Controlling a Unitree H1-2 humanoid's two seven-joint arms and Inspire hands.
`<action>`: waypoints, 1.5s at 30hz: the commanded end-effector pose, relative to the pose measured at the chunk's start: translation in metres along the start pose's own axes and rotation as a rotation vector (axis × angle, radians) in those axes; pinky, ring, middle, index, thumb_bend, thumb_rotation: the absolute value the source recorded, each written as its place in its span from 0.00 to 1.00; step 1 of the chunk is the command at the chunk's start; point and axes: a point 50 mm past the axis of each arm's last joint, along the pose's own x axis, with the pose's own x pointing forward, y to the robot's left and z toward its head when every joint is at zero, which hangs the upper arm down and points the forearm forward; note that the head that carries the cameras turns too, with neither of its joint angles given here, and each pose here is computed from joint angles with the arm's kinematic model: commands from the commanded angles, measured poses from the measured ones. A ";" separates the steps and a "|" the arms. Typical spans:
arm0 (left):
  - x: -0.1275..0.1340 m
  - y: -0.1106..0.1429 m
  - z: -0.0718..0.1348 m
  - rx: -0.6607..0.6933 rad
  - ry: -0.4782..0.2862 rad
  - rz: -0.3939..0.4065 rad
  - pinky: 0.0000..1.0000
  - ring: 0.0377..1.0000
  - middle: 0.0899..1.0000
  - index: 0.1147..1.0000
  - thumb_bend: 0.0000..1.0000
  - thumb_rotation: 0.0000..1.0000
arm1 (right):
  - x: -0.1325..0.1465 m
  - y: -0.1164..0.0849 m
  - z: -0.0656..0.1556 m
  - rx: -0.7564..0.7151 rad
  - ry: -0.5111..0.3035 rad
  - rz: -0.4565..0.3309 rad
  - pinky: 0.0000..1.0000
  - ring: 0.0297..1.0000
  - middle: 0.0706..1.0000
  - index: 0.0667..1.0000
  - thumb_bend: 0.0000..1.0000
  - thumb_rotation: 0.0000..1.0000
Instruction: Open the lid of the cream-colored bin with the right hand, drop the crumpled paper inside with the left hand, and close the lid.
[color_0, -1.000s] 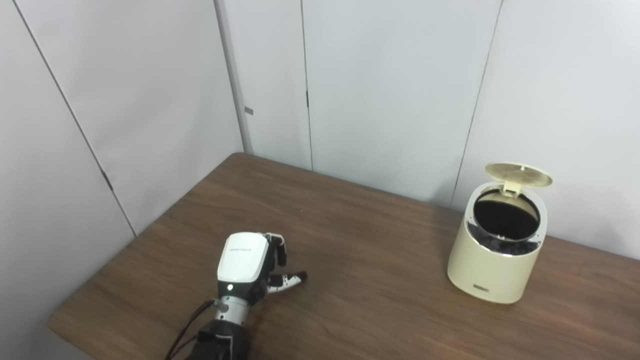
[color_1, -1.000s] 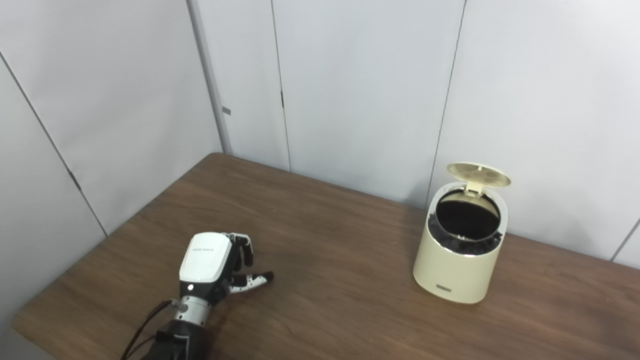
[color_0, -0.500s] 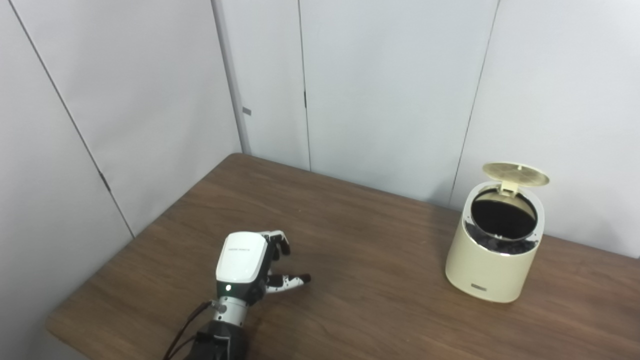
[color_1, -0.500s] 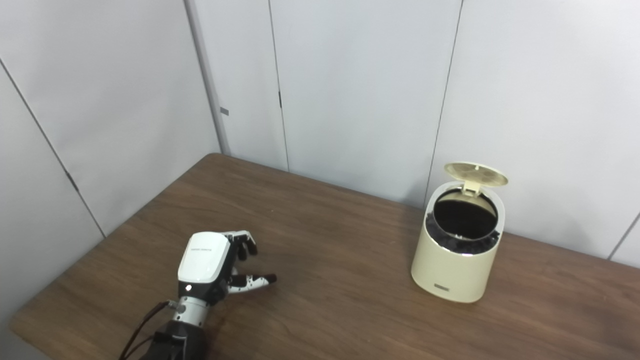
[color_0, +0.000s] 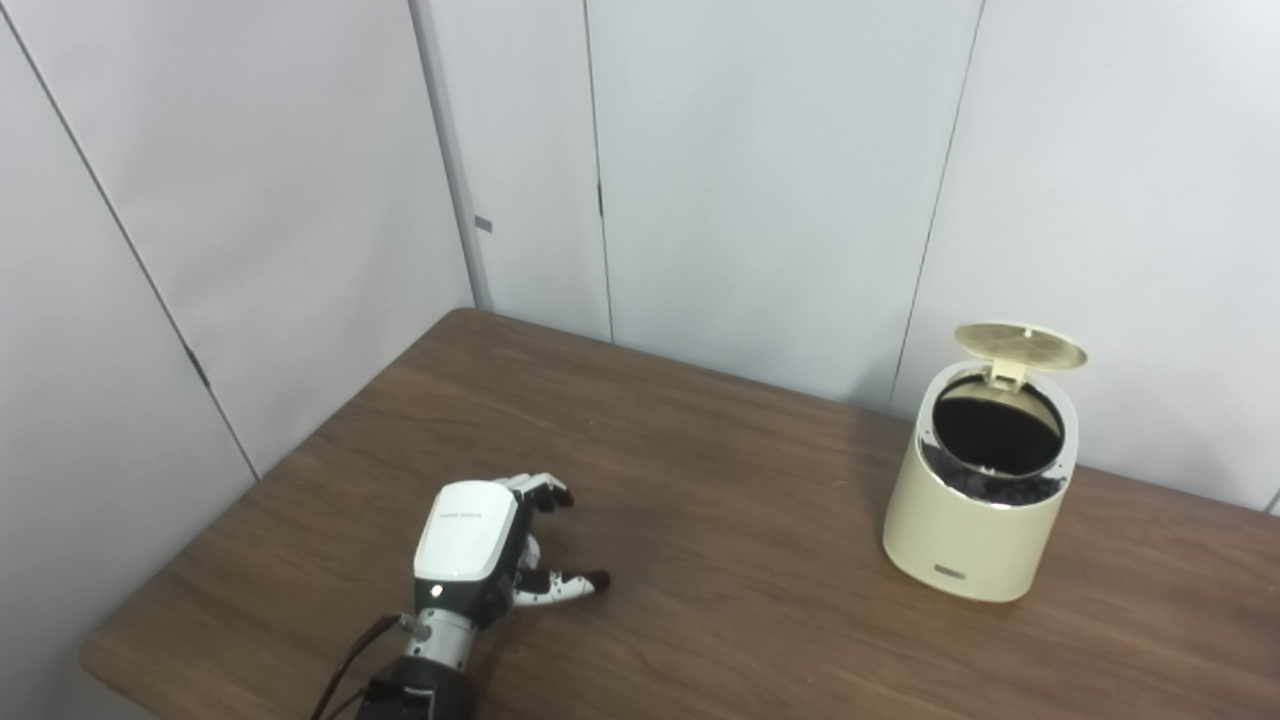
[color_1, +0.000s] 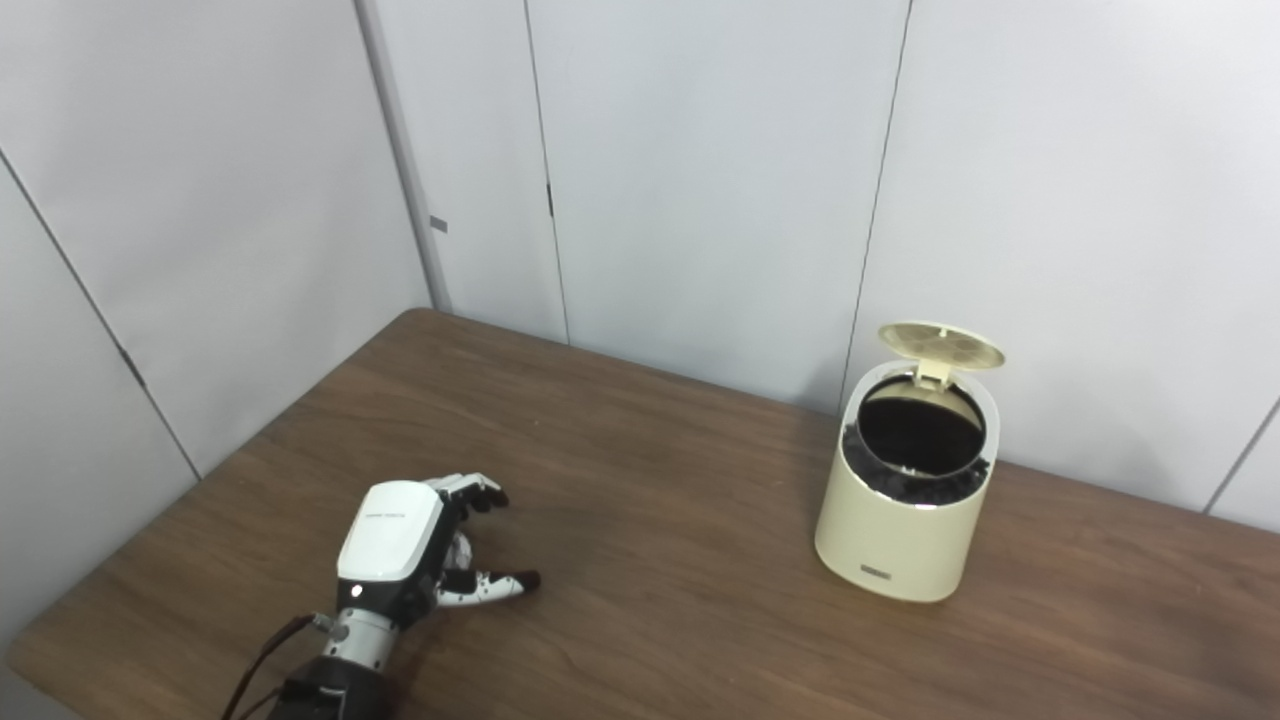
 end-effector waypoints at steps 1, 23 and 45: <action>-0.018 -0.009 -0.009 0.011 0.016 -0.037 0.49 0.54 0.56 0.56 1.00 0.41 | 0.009 0.000 0.015 -0.002 -0.090 0.007 0.51 0.68 0.71 0.68 0.10 0.55; -0.034 0.013 -0.027 0.053 0.067 -0.073 0.50 0.56 0.58 0.58 1.00 0.43 | 0.009 -0.002 0.017 0.008 -0.089 0.010 0.50 0.66 0.69 0.68 0.08 0.51; -0.045 0.011 -0.047 0.095 0.110 -0.050 0.48 0.54 0.57 0.57 0.94 0.40 | 0.007 -0.002 0.016 0.002 -0.087 0.018 0.50 0.67 0.70 0.69 0.07 0.47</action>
